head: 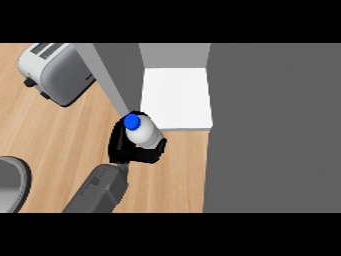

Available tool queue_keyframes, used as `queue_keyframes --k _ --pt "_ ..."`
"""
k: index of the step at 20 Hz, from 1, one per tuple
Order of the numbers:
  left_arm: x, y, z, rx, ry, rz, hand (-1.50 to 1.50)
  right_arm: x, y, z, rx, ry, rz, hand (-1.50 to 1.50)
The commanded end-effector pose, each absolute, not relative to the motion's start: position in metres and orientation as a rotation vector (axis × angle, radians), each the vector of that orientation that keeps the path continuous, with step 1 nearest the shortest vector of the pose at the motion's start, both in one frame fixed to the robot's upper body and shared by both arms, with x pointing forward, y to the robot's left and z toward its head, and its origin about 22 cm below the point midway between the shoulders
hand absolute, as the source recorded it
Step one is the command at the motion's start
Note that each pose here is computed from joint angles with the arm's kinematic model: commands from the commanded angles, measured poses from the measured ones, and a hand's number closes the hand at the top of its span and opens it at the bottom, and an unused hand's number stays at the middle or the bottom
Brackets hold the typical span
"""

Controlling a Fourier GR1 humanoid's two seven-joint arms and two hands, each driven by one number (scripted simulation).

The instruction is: Pick up the bottled water, place it into the cabinet and close the cabinet

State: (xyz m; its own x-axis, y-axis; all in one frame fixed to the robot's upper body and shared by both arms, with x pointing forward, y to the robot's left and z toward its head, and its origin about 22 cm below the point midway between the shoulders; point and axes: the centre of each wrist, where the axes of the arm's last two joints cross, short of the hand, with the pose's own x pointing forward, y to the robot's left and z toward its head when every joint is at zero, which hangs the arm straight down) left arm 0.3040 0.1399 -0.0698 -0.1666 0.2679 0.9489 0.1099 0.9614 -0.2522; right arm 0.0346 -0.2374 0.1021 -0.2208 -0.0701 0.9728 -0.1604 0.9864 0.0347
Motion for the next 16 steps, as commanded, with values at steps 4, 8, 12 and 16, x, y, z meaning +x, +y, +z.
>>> queue_keyframes --k 4,8,12,16 --pt "0.323 0.089 -0.013 -0.232 -1.767 0.088 1.50 0.038 -0.238 0.122 0.157 -1.839 0.060 -1.50" --pt "0.361 0.072 0.025 -0.142 -1.764 0.037 1.50 0.033 -0.250 0.117 0.164 -1.845 0.041 -1.50" --pt "0.378 0.062 0.037 -0.059 -1.717 0.025 1.50 0.037 -0.257 0.117 0.179 -1.852 0.074 -1.50" --pt "0.393 0.057 0.048 0.004 -1.704 0.069 1.50 0.032 -0.252 0.118 0.175 -1.834 0.089 -1.50"
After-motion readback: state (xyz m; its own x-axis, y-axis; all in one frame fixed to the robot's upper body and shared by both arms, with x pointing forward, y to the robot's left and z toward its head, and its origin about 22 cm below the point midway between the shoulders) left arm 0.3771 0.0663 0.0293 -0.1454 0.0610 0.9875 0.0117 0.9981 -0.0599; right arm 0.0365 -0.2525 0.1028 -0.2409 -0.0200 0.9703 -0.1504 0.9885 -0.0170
